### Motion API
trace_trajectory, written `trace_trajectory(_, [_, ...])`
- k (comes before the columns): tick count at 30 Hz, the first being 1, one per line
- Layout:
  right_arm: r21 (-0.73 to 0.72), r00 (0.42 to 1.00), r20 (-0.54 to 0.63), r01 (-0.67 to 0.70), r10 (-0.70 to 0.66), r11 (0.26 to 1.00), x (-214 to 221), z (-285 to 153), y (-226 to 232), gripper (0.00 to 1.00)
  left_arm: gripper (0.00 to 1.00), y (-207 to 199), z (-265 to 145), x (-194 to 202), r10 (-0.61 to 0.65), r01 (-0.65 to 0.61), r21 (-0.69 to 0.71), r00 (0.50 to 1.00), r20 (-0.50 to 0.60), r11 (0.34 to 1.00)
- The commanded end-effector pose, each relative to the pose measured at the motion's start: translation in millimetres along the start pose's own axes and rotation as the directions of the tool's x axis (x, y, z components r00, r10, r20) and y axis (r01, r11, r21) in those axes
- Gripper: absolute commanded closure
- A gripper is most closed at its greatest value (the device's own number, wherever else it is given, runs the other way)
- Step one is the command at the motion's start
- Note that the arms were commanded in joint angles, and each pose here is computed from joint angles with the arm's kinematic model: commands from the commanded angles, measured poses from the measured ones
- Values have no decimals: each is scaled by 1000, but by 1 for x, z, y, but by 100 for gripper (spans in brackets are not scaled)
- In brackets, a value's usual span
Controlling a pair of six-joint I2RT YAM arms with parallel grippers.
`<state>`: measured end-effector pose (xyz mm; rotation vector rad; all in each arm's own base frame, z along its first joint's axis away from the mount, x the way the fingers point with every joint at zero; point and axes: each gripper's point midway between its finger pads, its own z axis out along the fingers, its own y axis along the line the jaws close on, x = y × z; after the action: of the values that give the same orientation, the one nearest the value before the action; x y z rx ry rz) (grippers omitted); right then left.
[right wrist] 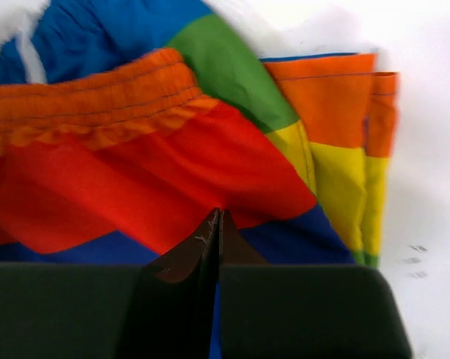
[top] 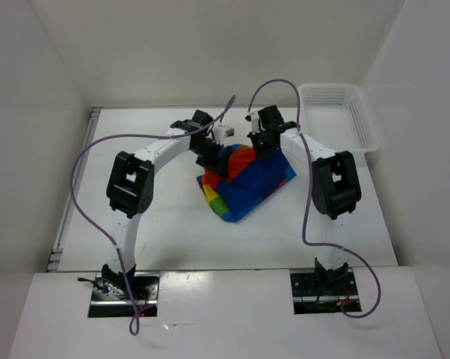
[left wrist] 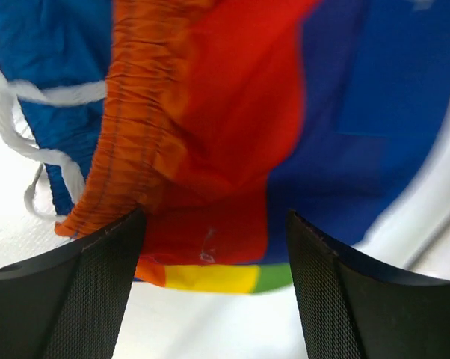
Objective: Fold and stack the shorts
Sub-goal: Fold the shorts
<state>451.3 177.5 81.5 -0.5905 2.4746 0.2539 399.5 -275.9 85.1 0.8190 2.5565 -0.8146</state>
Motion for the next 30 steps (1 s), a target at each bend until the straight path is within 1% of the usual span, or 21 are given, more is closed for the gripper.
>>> trace_trajectory(1, [-35,1000,-20,-14,14,999,6,22,6,97,18,35,16,18,-23,17,-124,999,-46,992])
trace_trajectory(4, [-16,998,-44,-41,41,999,9,44,1,97,18,41,27,35,-33,21,-150,996,-83,988])
trace_trajectory(5, [3,999,-24,-38,38,999,0,48,-3,97,18,43,28,40,-39,24,-162,995,-95,987])
trace_trajectory(6, [3,998,-41,-51,51,999,5,59,-4,97,18,44,29,44,-45,28,-161,994,-104,987])
trace_trajectory(7, [25,998,-10,-65,65,998,-8,60,-12,97,18,45,37,55,-50,28,-167,990,-131,986])
trace_trajectory(9, [39,997,-12,-76,77,996,-11,74,-16,97,18,46,39,64,-60,35,-166,987,-150,985])
trace_trajectory(10, [40,997,27,-73,72,997,-29,74,-18,97,18,47,39,64,-60,33,-177,987,-151,984])
trace_trajectory(12, [44,997,39,-75,74,996,-37,90,-17,97,18,49,42,74,-70,40,-177,983,-168,983])
trace_trajectory(13, [55,994,91,-72,67,996,-60,87,-20,97,18,48,38,71,-64,34,-186,985,-158,982])
trace_trajectory(15, [35,992,121,-41,37,999,-78,92,-1,98,16,48,38,71,-64,34,-186,985,-158,982])
trace_trajectory(16, [31,984,177,-30,24,999,-104,91,3,98,16,47,36,72,-64,34,-186,985,-158,982])
trace_trajectory(18, [14,975,220,12,-15,1000,-126,86,24,98,15,46,33,69,-59,31,-186,987,-149,982])
trace_trajectory(20, [-2,945,325,48,-44,999,-171,60,49,97,15,46,34,70,-58,30,-186,987,-147,982])
trace_trajectory(21, [-3,913,404,60,-53,998,-202,37,56,95,15,45,33,65,-49,24,-186,990,-130,982])
trace_trajectory(23, [-23,882,471,40,-25,999,-227,10,67,91,15,48,30,64,-44,18,-209,991,-123,978])
trace_trajectory(25, [-22,827,562,-13,23,1000,-257,-45,66,90,15,48,30,65,-39,14,-209,993,-113,978])
trace_trajectory(26, [-4,809,587,-25,23,1000,-265,-63,63,90,15,47,28,67,-34,11,-210,994,-105,978])
trace_trajectory(27, [15,829,559,-39,24,999,-254,-61,59,90,15,46,26,70,-36,13,-210,993,-109,978])
trace_trajectory(28, [45,809,587,-66,27,997,-259,-94,47,90,15,49,24,67,-34,14,-215,996,-87,977])
trace_trajectory(29, [46,816,577,-66,27,997,-253,-101,47,90,18,46,17,64,-23,8,-216,997,-68,976])
trace_trajectory(30, [70,862,506,-82,36,994,-225,-83,36,90,21,43,18,74,-30,14,-200,996,-80,980])
